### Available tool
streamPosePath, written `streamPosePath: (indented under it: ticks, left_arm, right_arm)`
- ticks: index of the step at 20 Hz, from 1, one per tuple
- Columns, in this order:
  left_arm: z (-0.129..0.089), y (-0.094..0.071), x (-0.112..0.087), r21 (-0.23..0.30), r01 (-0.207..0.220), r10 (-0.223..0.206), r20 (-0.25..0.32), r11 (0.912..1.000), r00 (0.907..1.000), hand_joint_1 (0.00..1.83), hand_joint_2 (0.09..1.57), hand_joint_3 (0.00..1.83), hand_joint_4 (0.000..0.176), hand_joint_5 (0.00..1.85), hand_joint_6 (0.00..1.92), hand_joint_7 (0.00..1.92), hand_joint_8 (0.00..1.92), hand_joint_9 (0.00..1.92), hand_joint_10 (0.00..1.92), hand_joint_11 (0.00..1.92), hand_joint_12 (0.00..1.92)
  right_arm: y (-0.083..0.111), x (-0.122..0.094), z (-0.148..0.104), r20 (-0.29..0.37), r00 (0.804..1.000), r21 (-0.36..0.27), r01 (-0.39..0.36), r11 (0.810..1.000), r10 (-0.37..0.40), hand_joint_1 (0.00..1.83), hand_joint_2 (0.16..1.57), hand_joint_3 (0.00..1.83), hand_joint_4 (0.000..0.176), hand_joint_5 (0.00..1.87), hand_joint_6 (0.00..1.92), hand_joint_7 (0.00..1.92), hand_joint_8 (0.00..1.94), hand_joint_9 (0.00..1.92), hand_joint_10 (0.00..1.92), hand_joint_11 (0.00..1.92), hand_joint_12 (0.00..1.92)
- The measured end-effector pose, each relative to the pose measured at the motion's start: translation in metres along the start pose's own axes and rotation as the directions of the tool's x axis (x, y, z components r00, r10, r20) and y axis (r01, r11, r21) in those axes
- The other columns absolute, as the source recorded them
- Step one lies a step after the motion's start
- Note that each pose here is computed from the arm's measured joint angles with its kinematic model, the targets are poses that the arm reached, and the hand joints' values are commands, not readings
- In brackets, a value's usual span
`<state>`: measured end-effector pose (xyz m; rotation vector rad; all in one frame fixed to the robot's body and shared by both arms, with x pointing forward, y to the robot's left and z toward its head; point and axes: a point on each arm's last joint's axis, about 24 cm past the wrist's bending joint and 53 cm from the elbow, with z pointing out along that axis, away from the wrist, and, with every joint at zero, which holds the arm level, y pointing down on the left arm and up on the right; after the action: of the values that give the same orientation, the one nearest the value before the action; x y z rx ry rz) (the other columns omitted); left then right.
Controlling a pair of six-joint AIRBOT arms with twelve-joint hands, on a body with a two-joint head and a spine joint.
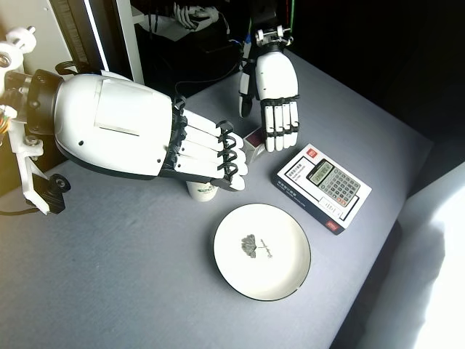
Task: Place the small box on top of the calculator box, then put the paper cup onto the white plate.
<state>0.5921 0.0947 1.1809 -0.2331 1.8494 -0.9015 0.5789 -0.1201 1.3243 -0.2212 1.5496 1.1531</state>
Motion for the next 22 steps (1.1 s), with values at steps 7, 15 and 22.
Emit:
streamPosePath:
  ticks: [7,15,22]
  left_arm:
    - [0.008,0.001,0.015,0.000,0.004,-0.004,-0.031,1.0000,0.9995,1.28,1.25,0.01,0.000,0.52,0.01,0.63,0.01,0.59,0.03,0.09,1.06]
    - [0.015,0.011,0.019,-0.013,-0.013,0.013,-0.034,0.9998,0.9993,1.36,1.18,0.00,0.000,0.70,1.20,0.94,1.03,0.80,1.44,0.52,1.31]
    - [0.015,0.010,0.020,-0.009,-0.014,0.014,-0.032,0.9999,0.9994,1.36,1.17,0.00,0.000,0.72,1.18,0.96,0.99,0.81,1.44,0.50,1.27]
  right_arm:
    - [0.000,0.000,0.000,0.000,1.000,-0.001,-0.003,1.000,0.003,0.04,1.34,0.00,0.000,0.18,0.00,0.17,0.00,0.14,0.00,0.00,0.41]
    - [0.000,0.000,0.000,0.000,1.000,0.001,-0.006,1.000,0.006,0.05,1.34,0.00,0.000,0.21,0.00,0.20,0.00,0.16,0.00,0.00,0.46]
    - [0.000,0.000,0.000,0.000,1.000,-0.001,-0.007,1.000,0.007,0.01,1.34,0.00,0.000,0.20,0.00,0.20,0.00,0.17,0.00,0.00,0.47]
